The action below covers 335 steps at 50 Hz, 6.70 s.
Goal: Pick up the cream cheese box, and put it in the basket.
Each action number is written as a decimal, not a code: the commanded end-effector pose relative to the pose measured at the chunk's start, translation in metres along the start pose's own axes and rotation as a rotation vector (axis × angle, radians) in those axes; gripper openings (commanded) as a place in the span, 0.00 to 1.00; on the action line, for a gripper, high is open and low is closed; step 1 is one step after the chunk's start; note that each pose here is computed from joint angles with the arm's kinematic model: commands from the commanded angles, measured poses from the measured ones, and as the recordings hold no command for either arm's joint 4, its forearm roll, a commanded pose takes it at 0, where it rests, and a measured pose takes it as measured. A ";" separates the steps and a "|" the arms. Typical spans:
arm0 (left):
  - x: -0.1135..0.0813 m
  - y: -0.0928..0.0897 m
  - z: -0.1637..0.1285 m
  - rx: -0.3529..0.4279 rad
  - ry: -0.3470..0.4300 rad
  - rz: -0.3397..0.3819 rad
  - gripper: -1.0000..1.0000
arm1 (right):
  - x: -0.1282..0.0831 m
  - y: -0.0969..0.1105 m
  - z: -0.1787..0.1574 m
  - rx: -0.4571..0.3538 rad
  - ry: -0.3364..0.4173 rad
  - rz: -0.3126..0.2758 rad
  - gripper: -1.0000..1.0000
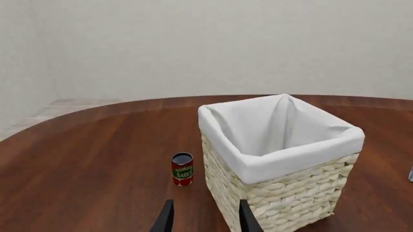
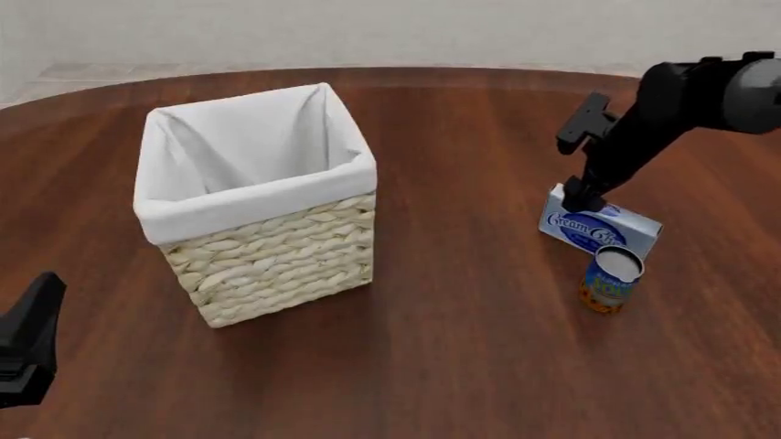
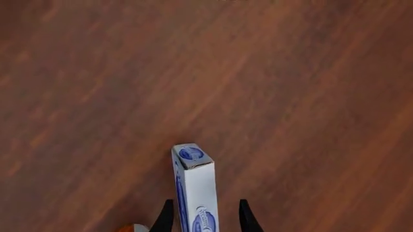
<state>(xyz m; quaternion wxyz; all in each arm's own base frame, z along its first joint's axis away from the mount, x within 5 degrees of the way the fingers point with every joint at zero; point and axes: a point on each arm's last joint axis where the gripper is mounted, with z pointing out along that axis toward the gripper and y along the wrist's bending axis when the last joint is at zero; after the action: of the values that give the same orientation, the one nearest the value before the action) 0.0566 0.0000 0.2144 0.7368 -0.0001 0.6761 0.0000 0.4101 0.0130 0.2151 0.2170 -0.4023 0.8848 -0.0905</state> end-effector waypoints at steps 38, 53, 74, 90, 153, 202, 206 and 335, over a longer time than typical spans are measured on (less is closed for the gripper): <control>0.000 0.000 0.000 0.000 0.000 0.000 1.00 | -0.014 0.021 0.030 -0.046 0.011 0.045 1.00; 0.000 0.000 0.000 0.000 0.000 0.000 1.00 | -0.002 0.012 0.037 -0.030 0.015 0.021 1.00; 0.000 0.000 0.000 0.000 0.000 0.000 1.00 | -0.014 0.015 0.023 0.005 -0.038 0.017 0.00; 0.000 0.000 0.000 0.000 0.000 0.000 1.00 | -0.008 0.000 -0.018 0.126 -0.127 -0.018 0.00; 0.000 0.000 0.000 0.000 0.000 0.000 1.00 | -0.001 0.112 -0.274 0.137 -1.165 0.572 0.00; 0.000 0.000 0.000 0.000 0.000 0.000 1.00 | -0.090 0.156 -0.290 -0.153 -1.419 0.491 0.00; 0.000 0.000 0.000 0.000 0.000 0.000 1.00 | -0.099 0.160 -0.288 -0.171 -1.420 0.484 0.00; 0.000 0.000 0.000 0.000 0.000 0.000 1.00 | -0.246 0.317 -0.136 -0.185 -1.433 0.030 0.00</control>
<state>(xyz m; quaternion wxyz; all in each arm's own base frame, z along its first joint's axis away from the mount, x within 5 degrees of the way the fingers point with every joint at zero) 0.0566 0.0000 0.2144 0.7368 -0.0002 0.6761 0.0000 0.2773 0.4017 0.3101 0.7041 -0.3640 0.5428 0.2779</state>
